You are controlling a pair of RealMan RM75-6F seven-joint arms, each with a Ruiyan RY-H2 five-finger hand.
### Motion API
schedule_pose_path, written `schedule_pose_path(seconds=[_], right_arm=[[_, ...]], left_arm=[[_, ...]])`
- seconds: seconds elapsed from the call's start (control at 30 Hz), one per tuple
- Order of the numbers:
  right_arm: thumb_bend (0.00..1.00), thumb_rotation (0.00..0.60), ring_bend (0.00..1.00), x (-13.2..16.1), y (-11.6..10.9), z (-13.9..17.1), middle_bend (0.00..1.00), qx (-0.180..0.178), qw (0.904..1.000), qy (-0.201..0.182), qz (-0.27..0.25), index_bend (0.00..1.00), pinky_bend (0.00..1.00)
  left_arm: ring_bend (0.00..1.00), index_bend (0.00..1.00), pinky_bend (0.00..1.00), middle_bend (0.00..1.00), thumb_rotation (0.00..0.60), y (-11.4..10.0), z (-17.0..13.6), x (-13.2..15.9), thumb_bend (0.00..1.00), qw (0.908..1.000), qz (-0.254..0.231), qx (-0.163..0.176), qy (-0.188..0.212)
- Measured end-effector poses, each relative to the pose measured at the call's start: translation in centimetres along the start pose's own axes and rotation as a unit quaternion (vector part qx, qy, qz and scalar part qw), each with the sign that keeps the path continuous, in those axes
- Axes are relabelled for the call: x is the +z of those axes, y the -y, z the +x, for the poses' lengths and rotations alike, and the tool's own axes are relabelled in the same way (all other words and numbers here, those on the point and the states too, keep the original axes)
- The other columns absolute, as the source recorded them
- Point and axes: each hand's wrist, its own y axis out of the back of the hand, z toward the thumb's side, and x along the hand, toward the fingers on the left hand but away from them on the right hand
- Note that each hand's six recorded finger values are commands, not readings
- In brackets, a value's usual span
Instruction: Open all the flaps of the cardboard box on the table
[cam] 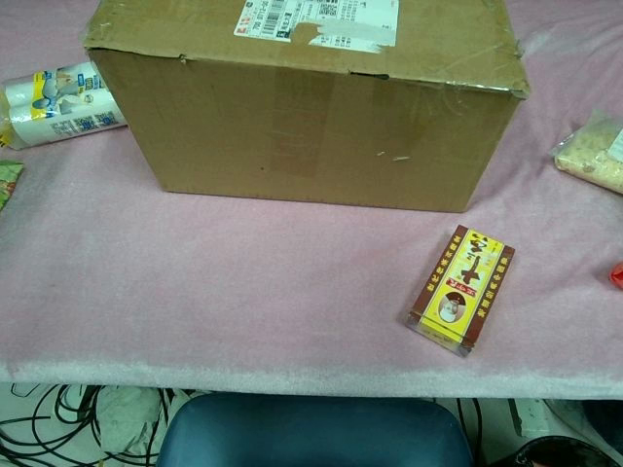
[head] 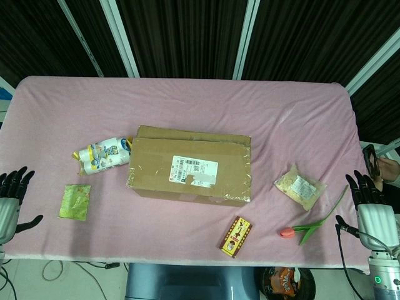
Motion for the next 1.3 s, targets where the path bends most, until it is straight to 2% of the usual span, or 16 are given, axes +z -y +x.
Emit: schedule_pose_path(seconds=[0.87, 0.93, 1.13, 1.3], right_arm=[[0.24, 0.6, 0.0, 0.1, 0.1, 0.1, 0.0, 0.005, 1.0, 0.0, -0.003, 0.0, 0.23], [0.24, 0.6, 0.0, 0.0, 0.2, 0.1, 0.0, 0.006, 1.0, 0.002, -0.005, 0.0, 0.23], [0.24, 0.6, 0.0, -0.2, 0.5, -0.2, 0.0, 0.013, 0.9998, 0.009, -0.009, 0.0, 0.23], [0.24, 0.6, 0.0, -0.3, 0.8, -0.5, 0.0, 0.019, 0.9995, 0.014, -0.019, 0.0, 0.23]], left_arm=[[0.0, 0.0, 0.0, 0.0, 0.6, 0.4, 0.1, -0.1, 0.05, 0.9998, -0.005, -0.017, -0.011], [0.0, 0.0, 0.0, 0.0, 0.6, 0.3, 0.2, -0.1, 0.08, 0.9998, -0.007, -0.018, -0.011], [0.0, 0.0, 0.05, 0.0, 0.6, -0.6, 0.5, 0.4, 0.31, 0.9996, -0.022, -0.017, -0.002], [0.0, 0.0, 0.08, 0.0, 0.6, -3.0, 2.4, 2.0, 0.49, 0.9983, -0.055, -0.01, 0.017]])
